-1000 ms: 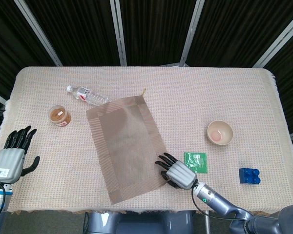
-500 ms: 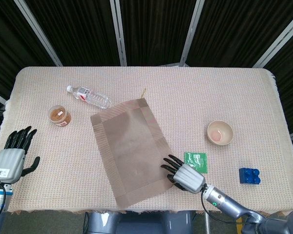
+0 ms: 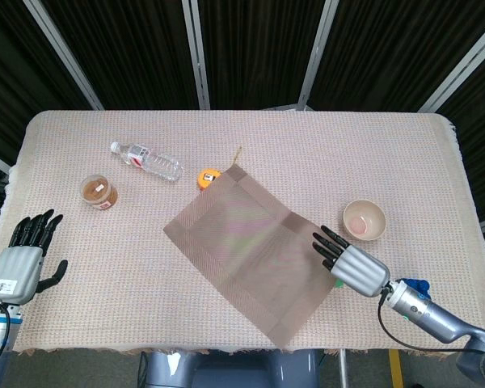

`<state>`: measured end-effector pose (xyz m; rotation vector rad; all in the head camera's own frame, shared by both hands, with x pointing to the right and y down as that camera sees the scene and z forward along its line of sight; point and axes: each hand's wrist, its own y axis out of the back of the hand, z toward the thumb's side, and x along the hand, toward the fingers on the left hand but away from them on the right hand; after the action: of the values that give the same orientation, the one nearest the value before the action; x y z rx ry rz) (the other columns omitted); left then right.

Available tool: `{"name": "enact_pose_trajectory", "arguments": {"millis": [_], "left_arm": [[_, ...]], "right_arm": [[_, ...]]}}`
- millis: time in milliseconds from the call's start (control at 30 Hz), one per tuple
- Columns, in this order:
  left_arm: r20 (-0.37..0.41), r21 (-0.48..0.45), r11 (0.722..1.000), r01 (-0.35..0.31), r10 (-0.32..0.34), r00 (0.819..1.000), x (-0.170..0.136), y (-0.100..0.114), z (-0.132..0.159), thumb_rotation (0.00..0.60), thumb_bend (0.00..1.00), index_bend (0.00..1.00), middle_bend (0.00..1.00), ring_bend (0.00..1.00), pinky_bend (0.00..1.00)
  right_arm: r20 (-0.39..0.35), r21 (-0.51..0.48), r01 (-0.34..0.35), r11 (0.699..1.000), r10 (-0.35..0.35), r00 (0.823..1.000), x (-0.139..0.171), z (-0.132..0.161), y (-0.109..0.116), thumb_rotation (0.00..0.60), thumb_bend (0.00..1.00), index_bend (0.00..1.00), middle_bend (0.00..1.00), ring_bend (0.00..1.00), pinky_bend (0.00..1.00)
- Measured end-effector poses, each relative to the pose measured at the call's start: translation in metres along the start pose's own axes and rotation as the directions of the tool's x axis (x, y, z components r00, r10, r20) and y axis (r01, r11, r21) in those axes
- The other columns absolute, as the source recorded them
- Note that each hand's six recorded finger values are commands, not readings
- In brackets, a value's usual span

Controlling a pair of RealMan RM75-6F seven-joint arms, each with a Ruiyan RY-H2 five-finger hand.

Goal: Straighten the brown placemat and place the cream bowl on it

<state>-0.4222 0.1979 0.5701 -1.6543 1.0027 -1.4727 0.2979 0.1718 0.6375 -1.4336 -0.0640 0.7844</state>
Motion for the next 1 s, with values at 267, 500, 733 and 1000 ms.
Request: {"name": "enact_pose_trajectory", "arguments": {"millis": [267,500,733,1000], "left_arm": [[-0.019,0.003,1.0,0.0,0.0,1.0,0.002,0.0,-0.005,0.6,0.41,0.0,0.0,0.0,0.0],[-0.036,0.008,1.0,0.004,-0.004,0.999,0.005,-0.003,-0.009,0.6,0.41,0.0,0.0,0.0,0.0],[-0.034,0.015,1.0,0.013,-0.013,0.999,0.006,-0.006,-0.008,0.6,0.41,0.0,0.0,0.0,0.0],[-0.007,0.039,0.999,0.021,-0.02,1.0,0.007,-0.01,-0.003,0.6,0.41,0.0,0.0,0.0,0.0]], "right_arm": [[0.009,0.204,-0.028,0.978,0.027,1.0,-0.023,-0.045,-0.002,0.6,0.37,0.67,0.19,0.0,0.0],[-0.022,0.38,-0.021,0.925,0.032,0.999,-0.05,-0.069,-0.004,0.6,0.37,0.67,0.19,0.0,0.0],[-0.018,0.505,-0.013,0.863,0.025,1.0,-0.066,-0.085,-0.006,0.6,0.24,0.0,0.0,0.0,0.0],[0.214,0.458,-0.02,0.889,-0.088,0.973,-0.05,-0.106,0.004,0.6,0.1,0.0,0.0,0.0,0.0]]}}
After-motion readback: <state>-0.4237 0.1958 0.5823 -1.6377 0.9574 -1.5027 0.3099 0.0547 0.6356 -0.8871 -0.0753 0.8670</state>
